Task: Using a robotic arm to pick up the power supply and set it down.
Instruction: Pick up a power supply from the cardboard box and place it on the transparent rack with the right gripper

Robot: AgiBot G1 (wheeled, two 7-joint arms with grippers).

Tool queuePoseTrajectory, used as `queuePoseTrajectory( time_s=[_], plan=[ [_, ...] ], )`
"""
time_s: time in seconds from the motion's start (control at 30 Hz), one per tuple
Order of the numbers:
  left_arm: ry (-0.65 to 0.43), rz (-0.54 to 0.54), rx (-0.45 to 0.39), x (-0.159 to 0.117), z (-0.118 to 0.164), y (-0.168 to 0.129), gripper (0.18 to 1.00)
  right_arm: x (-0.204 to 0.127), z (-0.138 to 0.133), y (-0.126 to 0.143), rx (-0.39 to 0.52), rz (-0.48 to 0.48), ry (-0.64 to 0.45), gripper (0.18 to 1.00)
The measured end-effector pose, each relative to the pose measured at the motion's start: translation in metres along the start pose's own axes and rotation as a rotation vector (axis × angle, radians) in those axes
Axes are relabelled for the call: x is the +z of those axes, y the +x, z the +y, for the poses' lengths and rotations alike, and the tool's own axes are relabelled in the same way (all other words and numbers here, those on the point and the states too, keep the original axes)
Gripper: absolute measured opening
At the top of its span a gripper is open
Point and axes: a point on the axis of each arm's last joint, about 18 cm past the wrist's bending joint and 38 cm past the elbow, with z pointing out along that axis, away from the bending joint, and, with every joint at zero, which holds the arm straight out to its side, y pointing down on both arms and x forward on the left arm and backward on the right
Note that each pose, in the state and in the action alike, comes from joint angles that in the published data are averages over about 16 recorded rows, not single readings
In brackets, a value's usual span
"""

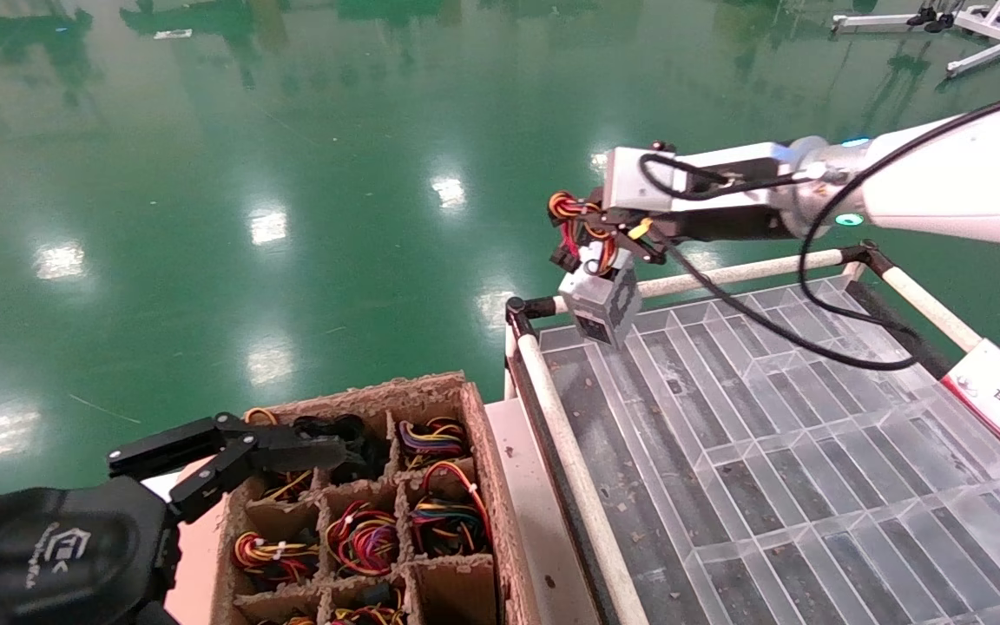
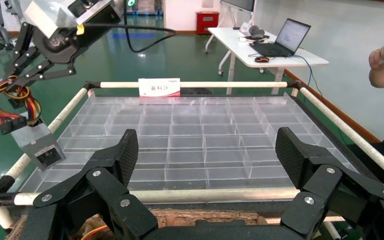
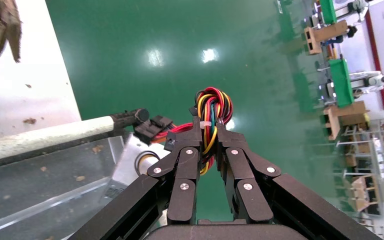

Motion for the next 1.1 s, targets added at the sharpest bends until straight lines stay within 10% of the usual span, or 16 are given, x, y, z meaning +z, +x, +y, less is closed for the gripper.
queuePoseTrajectory(
  time_s=[0.47, 1.1],
  plan=[
    [0.0, 0.0, 0.0, 0.0, 0.0, 0.0, 1.0, 0.037, -0.02, -0.014, -0.111, -0.034, -0.009, 0.223],
    [0.0, 0.0, 0.0, 0.0, 0.0, 0.0, 1.0, 0.049, 0.018, -0.036, -0.036, 0.001, -0.123, 0.223]
  ],
)
